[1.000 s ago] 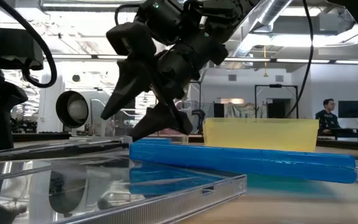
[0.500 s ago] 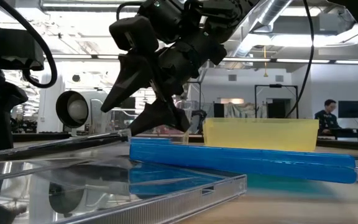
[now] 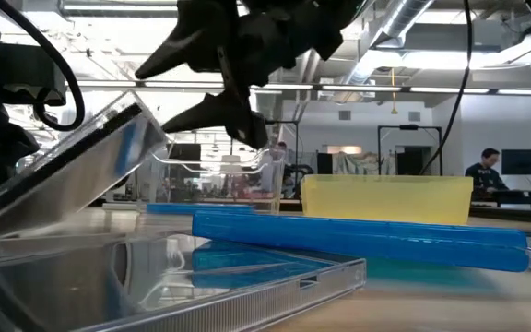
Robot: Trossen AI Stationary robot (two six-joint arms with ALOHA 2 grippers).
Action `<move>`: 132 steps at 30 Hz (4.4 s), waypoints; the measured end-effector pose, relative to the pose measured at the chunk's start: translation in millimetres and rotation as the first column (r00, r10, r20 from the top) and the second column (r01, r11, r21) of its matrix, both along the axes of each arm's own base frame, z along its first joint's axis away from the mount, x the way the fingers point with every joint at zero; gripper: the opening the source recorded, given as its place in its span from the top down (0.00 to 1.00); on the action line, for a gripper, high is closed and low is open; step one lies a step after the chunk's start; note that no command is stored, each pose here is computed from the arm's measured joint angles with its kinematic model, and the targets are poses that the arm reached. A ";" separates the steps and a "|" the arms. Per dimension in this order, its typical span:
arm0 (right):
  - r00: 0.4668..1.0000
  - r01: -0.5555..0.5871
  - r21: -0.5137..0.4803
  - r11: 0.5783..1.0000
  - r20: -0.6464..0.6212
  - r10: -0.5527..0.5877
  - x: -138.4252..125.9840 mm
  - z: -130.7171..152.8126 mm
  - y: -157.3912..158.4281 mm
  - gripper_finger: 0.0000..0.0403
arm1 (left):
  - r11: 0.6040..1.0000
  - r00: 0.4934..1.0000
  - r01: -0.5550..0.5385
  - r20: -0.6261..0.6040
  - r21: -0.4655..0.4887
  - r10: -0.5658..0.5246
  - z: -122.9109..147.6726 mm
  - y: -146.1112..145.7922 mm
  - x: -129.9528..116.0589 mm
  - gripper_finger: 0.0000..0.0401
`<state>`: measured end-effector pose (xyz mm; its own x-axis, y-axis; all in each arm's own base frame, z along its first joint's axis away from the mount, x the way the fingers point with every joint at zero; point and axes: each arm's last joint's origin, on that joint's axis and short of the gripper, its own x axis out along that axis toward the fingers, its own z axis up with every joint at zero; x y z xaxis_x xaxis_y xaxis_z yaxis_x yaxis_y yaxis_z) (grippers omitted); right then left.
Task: Pick & place jewel cases by type
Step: Put the left black CD case into the yellow bin
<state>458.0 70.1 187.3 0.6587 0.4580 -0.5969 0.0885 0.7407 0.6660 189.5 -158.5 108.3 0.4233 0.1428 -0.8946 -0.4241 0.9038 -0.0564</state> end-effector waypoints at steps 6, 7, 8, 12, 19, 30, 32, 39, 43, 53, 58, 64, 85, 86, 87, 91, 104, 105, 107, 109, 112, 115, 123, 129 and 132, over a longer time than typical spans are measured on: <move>0.996 0.042 -0.009 0.999 -0.082 -0.043 2.9 -26.5 -3.8 0.44 | 1.000 1.000 -0.005 0.007 0.000 0.005 0.2 -0.1 0.4 0.60; 0.995 0.043 -0.010 0.999 -0.090 -0.044 2.8 -29.1 -3.9 0.44 | 1.000 1.000 -0.006 0.008 0.000 0.006 0.2 -0.1 0.4 0.60; 0.995 0.041 -0.012 0.999 -0.095 -0.042 3.4 -32.9 -2.4 0.43 | 1.000 1.000 -0.004 0.008 0.001 0.004 0.2 -0.1 0.4 0.60; 0.991 0.054 0.001 0.999 -0.120 -0.053 5.2 -43.1 -4.4 0.43 | 1.000 1.000 -0.004 0.009 0.002 0.004 0.2 -0.2 0.3 0.60; 0.995 0.046 0.013 0.999 -0.091 -0.045 6.3 -37.6 -3.7 0.43 | 1.000 1.000 -0.002 0.017 0.013 0.002 0.3 0.0 0.5 0.60; 1.000 -0.016 -0.001 1.000 -0.019 0.016 4.7 -21.9 1.4 0.43 | 0.999 1.000 -0.001 0.030 0.039 0.000 0.2 -0.4 -0.6 0.60; 0.998 -0.038 -0.005 0.999 0.041 0.039 6.0 -10.6 3.5 0.44 | 0.999 0.999 0.000 0.033 0.048 -0.001 -0.1 -0.5 -1.1 0.60; 0.994 -0.062 0.001 0.998 0.086 0.062 6.1 -1.5 8.1 0.44 | 0.998 0.999 -0.003 0.036 0.060 0.001 -0.2 0.0 -1.4 0.60; 0.999 -0.034 -0.005 0.999 0.034 0.034 6.7 -13.9 3.6 0.44 | 0.998 0.999 -0.011 0.041 0.060 0.008 -0.1 0.1 -1.3 0.60; 0.997 -0.013 -0.020 1.000 0.081 0.015 10.0 -12.8 1.1 0.44 | 0.998 0.999 -0.017 0.050 0.068 0.014 0.0 0.4 -1.3 0.60; 0.995 -0.019 -0.018 1.000 0.093 0.021 10.6 -11.3 2.3 0.44 | 0.996 0.998 -0.008 0.066 0.091 0.002 -0.7 -1.9 -3.8 0.60; 0.999 -0.007 -0.036 0.999 0.037 0.009 7.5 -17.2 -0.8 0.53 | 0.995 0.997 -0.010 0.074 0.099 0.002 -0.8 -2.1 -4.4 0.60; 0.994 -0.022 -0.020 1.000 0.108 0.024 11.4 -11.6 1.2 0.73 | 0.994 0.997 -0.012 0.082 0.111 0.003 -0.9 -1.9 -4.4 0.60; 0.993 -0.026 -0.015 1.000 0.115 0.027 11.9 -11.1 1.2 0.73 | 0.994 0.997 -0.012 0.082 0.111 0.003 -0.9 -1.9 -4.4 0.60; 0.992 -0.030 -0.004 1.000 0.125 0.031 12.5 -10.3 1.1 0.73 | 0.994 0.997 -0.012 0.083 0.111 0.003 -0.9 -1.9 -4.4 0.60; 0.989 -0.049 0.023 0.999 0.142 0.045 13.6 -8.4 0.4 0.70 | 0.994 0.997 -0.013 0.083 0.113 0.003 -1.0 -1.7 -4.5 0.60; 0.983 -0.042 0.017 0.999 0.177 0.039 15.7 -5.9 -2.8 0.43 | 0.993 0.996 -0.013 0.085 0.115 0.003 -1.1 -1.6 -4.4 0.60; 0.982 -0.043 0.016 0.999 0.183 0.040 16.0 -5.5 -2.7 0.43 | 0.993 0.996 -0.013 0.085 0.116 0.003 -1.1 -1.6 -4.4 0.60; 0.980 -0.049 0.006 0.999 0.195 0.047 16.2 -5.4 -2.7 0.43 | 0.993 0.996 -0.013 0.085 0.117 0.003 -1.1 -1.5 -4.5 0.60; 0.979 -0.050 0.005 0.999 0.199 0.048 16.4 -5.1 -2.8 0.44 | 0.992 0.996 -0.008 0.087 0.123 -0.003 -1.1 -1.8 -5.1 0.60; 0.979 -0.050 0.004 0.999 0.200 0.048 16.5 -5.0 -2.9 0.45 | 0.990 0.995 -0.006 0.098 0.139 -0.008 -1.0 -2.2 -5.8 0.60; 0.976 -0.051 -0.003 0.999 0.214 0.051 17.0 -4.2 -3.1 0.45 | 0.988 0.994 -0.010 0.107 0.151 -0.006 -0.8 -1.7 -5.7 0.60; 0.963 -0.055 0.002 0.998 0.266 0.053 19.4 -0.6 -2.3 0.45 | 0.976 0.990 -0.030 0.140 0.215 0.000 -1.2 1.8 -5.7 0.60; 0.976 -0.048 -0.002 0.999 0.215 0.047 17.6 -8.1 -2.4 0.45 | 0.976 0.990 -0.036 0.138 0.214 0.007 -1.0 2.9 -5.0 0.60; 0.980 -0.020 -0.013 1.000 0.197 0.022 17.2 -8.7 -3.4 0.45 | 0.978 0.990 -0.042 0.137 0.205 0.014 -0.5 3.9 -3.3 0.60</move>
<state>475.2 66.7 178.6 0.7544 0.4673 -0.4610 -0.0595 0.7481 0.6609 186.2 -154.7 107.8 0.5306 0.3326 -0.7796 -0.4507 0.8897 0.0728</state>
